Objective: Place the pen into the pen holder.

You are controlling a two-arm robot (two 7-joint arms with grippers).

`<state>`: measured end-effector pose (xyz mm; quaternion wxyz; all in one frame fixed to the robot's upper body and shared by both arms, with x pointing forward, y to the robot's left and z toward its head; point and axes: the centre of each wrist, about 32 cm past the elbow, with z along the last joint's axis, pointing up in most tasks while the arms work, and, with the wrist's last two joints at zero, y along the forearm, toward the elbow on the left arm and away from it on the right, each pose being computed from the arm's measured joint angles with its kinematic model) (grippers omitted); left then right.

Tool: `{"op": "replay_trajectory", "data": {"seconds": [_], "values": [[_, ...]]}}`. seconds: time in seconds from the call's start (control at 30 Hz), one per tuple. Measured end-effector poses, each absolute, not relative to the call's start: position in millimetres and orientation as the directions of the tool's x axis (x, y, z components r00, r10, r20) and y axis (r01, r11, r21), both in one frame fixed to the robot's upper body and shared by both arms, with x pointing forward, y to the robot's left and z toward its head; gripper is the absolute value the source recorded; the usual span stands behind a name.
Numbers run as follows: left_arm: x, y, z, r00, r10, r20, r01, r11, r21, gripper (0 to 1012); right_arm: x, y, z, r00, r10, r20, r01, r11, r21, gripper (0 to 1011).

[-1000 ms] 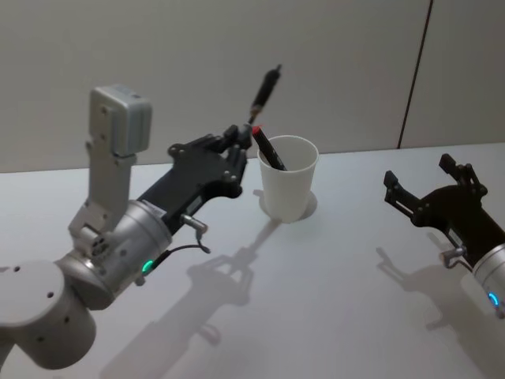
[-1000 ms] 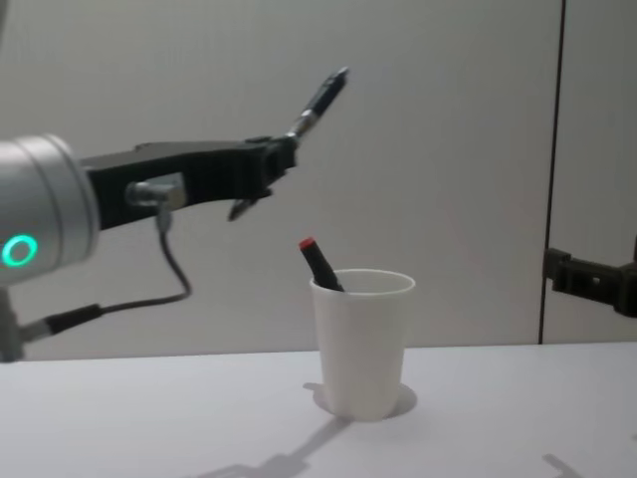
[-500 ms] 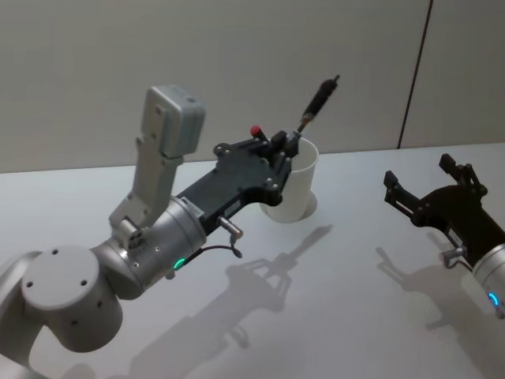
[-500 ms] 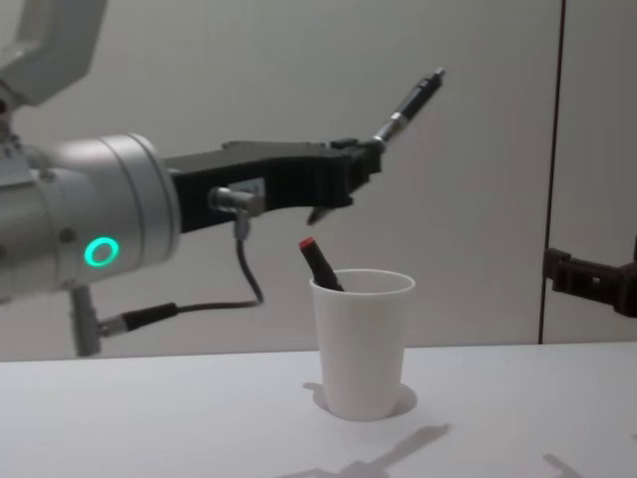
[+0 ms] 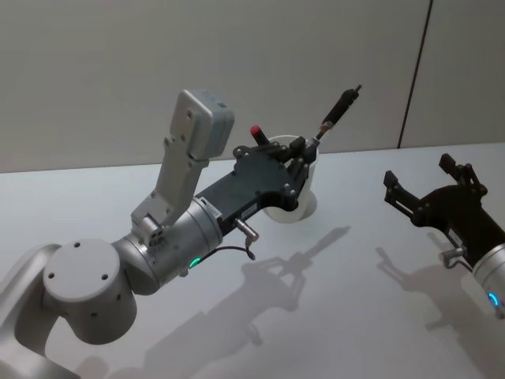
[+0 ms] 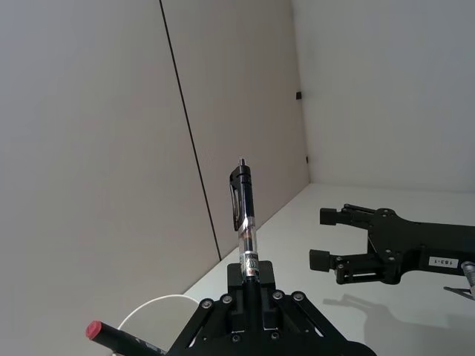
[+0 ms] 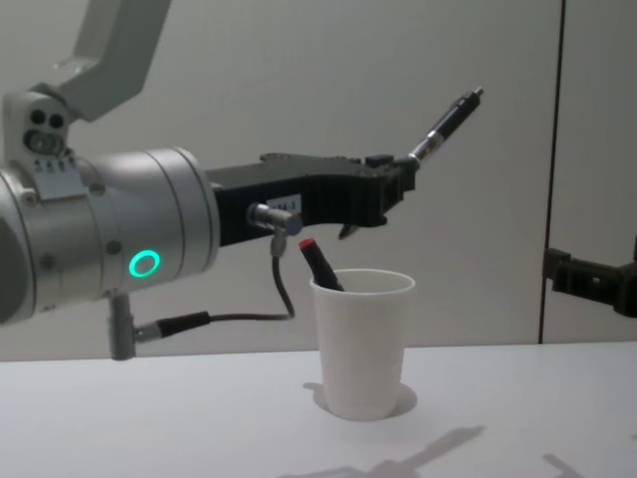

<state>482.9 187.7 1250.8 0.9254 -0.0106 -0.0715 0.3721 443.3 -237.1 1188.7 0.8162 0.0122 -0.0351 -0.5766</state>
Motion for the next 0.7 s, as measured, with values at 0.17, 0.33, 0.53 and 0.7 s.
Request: {"op": "replay_trajectory", "data": {"seconds": [0.17, 0.33, 0.53, 0.7], "values": [[484.4, 185.8, 1250.4, 0.716, 0.685, 0.131, -0.684, 0.727, -0.066, 121, 443.3, -237.1, 1188.7, 0.333, -0.942, 0.043, 0.940, 0.335, 0.060, 1001], [485.3, 184.6, 1250.1, 0.718, 0.683, 0.134, -0.682, 0.729, -0.062, 121, 443.3, -237.1, 1188.7, 0.333, -0.942, 0.043, 0.940, 0.335, 0.060, 1001], [486.0, 183.6, 1249.9, 0.720, 0.680, 0.138, -0.680, 0.731, -0.059, 121, 443.3, -237.1, 1188.7, 0.333, -0.942, 0.043, 0.940, 0.335, 0.060, 1001], [486.4, 183.0, 1250.0, 0.720, 0.679, 0.140, -0.679, 0.732, -0.058, 121, 443.3, -237.1, 1188.7, 0.333, -0.942, 0.043, 0.940, 0.335, 0.060, 1001]]}}
